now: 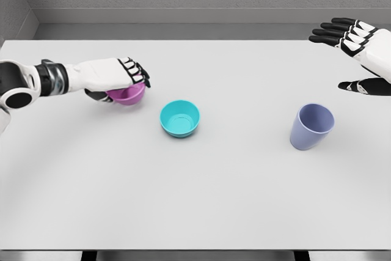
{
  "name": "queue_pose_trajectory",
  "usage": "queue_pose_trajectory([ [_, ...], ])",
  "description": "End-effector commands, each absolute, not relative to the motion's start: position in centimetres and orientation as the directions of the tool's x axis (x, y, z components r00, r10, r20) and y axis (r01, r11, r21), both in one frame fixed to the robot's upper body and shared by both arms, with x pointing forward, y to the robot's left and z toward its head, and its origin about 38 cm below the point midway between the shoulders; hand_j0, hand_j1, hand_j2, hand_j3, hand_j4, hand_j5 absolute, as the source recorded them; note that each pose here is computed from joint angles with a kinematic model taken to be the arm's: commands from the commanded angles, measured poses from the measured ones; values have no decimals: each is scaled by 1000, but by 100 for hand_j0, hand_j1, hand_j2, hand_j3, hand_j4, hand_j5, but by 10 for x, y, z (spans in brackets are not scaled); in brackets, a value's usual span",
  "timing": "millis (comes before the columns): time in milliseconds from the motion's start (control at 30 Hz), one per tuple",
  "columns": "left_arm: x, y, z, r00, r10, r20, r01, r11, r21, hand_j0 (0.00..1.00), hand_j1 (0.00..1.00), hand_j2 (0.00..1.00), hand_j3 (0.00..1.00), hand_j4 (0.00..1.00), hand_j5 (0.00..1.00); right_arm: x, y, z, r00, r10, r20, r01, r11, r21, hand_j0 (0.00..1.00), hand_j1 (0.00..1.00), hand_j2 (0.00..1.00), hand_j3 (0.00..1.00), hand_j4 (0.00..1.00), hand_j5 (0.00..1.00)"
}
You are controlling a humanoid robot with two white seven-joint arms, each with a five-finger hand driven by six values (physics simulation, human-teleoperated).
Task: Stacking bowl and cup with both arms
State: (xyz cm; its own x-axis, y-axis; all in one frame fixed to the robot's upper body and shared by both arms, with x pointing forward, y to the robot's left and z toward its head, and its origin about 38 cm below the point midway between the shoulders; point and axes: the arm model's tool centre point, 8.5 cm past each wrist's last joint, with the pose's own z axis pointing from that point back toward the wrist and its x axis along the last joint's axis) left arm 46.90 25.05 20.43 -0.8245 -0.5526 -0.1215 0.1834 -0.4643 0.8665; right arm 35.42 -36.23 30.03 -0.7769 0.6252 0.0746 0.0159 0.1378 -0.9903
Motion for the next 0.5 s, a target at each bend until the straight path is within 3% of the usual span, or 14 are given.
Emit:
queue_pose_trajectory([
  [0, 464, 235, 213, -845, -519, -132, 140, -452, 881, 44, 44, 44, 44, 44, 44, 354, -363, 301, -777, 625, 78, 15, 143, -990, 100, 100, 100, 100, 100, 100],
  [467, 446, 170, 228, -909, -387, -154, 20, -411, 912, 44, 44, 44, 44, 44, 44, 354, -363, 300, -776, 625, 82, 12, 144, -989, 100, 100, 100, 100, 100, 100],
])
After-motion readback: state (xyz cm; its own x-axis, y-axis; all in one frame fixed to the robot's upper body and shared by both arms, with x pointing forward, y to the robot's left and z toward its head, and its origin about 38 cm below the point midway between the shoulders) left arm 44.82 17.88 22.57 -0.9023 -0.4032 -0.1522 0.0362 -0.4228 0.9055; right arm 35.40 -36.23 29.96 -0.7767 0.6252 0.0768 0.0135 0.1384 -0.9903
